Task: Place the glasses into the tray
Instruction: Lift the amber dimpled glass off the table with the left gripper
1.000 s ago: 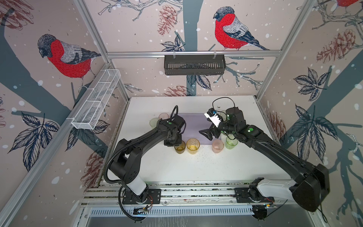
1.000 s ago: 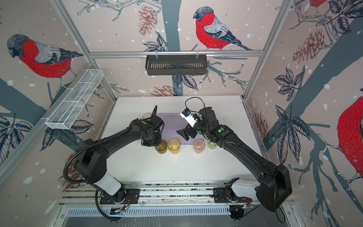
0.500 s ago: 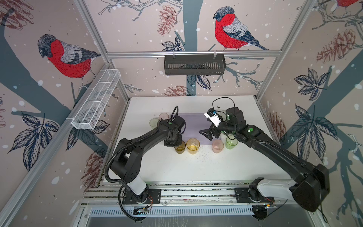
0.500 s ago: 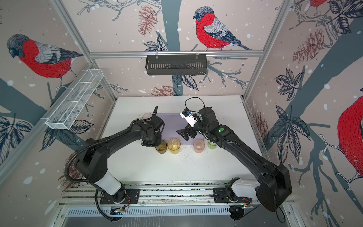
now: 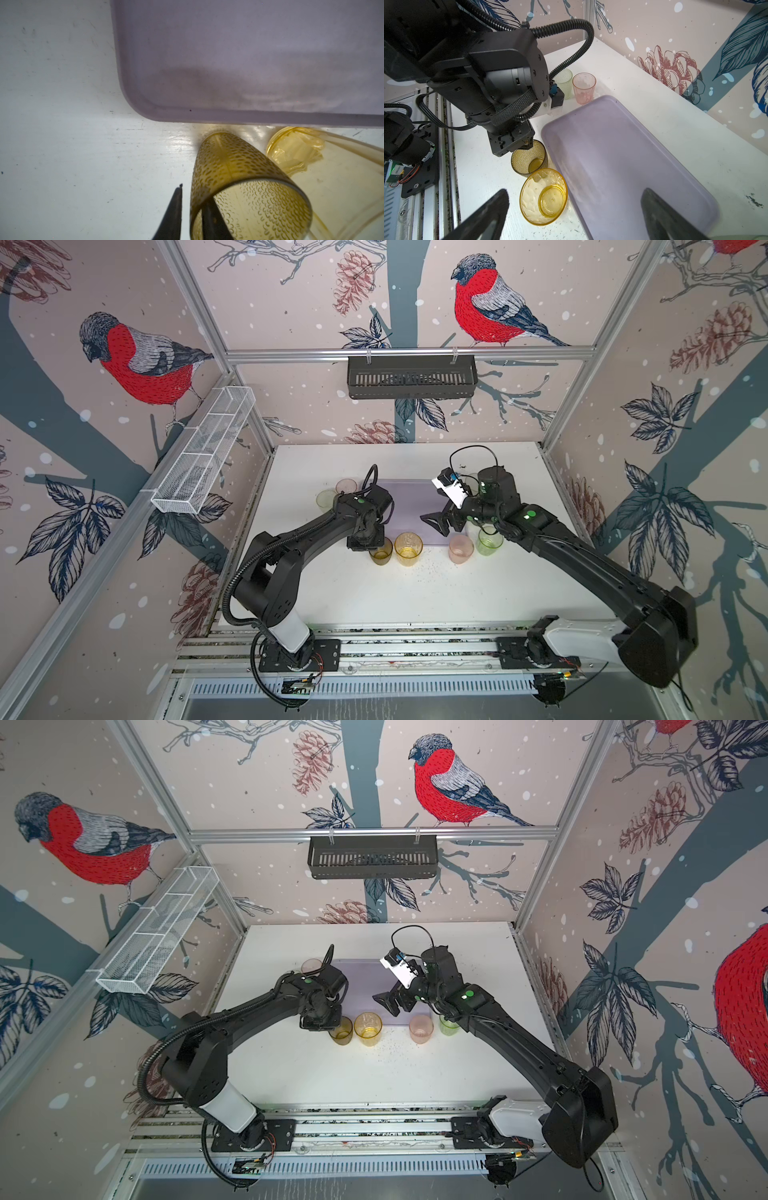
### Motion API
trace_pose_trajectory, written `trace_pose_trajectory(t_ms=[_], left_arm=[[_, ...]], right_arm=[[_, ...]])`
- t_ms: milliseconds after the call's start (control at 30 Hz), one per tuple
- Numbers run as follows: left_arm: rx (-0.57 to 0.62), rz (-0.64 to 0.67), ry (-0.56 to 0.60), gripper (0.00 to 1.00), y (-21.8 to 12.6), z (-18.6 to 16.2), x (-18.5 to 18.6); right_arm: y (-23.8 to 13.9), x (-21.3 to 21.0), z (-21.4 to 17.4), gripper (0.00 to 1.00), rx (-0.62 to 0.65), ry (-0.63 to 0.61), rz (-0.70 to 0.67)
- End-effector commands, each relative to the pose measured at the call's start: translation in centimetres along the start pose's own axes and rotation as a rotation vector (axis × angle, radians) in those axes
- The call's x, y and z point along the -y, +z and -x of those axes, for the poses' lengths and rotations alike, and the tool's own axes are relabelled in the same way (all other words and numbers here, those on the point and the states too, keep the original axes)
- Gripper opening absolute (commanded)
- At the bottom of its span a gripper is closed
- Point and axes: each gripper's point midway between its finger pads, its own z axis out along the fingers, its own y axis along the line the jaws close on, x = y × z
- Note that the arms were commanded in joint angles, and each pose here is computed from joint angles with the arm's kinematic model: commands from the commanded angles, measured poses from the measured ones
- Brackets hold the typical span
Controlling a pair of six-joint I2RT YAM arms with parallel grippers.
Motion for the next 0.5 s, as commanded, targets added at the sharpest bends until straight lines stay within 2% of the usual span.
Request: trace_pose_trajectory(t_ms=[0,467], left_arm=[[-0.006,0.021,-0.002,0.19,0.1,-0.3,-0.32],[-0.013,0.021,0.004,0.12,0.09,-0.54,-0.24]], right_arm=[[-0.06,0.03,0.41,0.99,0.016,-0.02,-0.007],[-0.92,-0.17,0.79,0.99,0.039,-0.035,-0.021]])
